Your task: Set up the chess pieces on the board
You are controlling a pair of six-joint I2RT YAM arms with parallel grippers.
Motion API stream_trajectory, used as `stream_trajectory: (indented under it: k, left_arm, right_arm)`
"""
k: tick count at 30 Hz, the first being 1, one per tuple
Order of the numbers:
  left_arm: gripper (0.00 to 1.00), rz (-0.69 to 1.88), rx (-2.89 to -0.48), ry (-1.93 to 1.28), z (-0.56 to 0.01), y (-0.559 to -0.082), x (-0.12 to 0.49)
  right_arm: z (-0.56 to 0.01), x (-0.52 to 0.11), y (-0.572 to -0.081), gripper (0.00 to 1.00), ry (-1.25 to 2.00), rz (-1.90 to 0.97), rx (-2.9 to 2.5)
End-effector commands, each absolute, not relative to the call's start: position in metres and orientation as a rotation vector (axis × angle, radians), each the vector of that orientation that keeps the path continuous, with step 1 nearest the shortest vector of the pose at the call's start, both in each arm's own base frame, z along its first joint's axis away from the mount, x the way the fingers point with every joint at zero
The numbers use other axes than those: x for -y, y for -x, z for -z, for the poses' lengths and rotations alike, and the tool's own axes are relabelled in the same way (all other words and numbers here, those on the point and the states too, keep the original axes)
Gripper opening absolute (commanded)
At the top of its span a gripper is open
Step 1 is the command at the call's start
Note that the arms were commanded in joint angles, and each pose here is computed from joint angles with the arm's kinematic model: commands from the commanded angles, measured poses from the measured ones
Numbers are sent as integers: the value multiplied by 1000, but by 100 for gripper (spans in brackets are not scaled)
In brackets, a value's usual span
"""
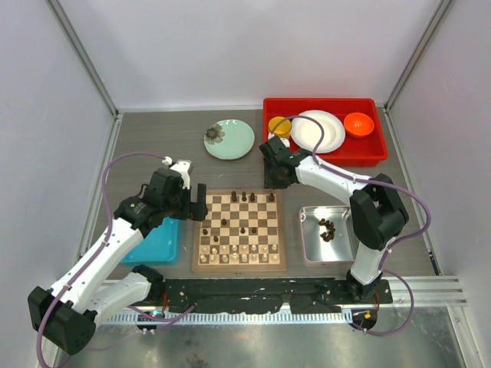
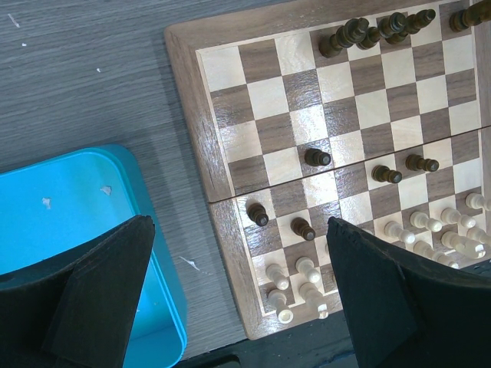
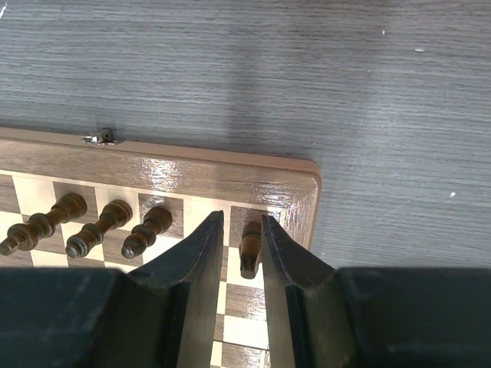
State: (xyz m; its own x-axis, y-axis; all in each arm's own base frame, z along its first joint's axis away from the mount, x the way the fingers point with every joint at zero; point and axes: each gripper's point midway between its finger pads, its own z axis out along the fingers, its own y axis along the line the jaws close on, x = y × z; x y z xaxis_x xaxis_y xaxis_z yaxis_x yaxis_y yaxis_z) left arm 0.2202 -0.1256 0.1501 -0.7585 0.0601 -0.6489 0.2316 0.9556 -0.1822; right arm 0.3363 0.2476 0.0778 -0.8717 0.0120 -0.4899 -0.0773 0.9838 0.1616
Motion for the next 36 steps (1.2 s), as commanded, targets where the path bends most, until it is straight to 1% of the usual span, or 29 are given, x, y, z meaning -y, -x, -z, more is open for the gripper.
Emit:
stream_trajectory:
  k: [1,9,22,32,36]
  left_arm:
    - [100,354,-2367,-227,-159,-226,130]
    - [100,354,-2367,-229,-159,-226,131]
    - [100,352,-2367,-230,-159,-226,130]
    - [100,351,-2368,-230,-159,-226,130]
    - [100,350,-2370,-228,-158,-226,130]
  right_arm:
    - [-93,-250,-342,32,78,-194,-2580]
    - [-88,-247,-332,33,105,-140,-2614]
    - [-82,-249,-322,33,102,-159,-2648]
    - [-80,-254,-316,28,111,-194,-2666]
    - [-79,-254,-315,28,115,-194,-2673]
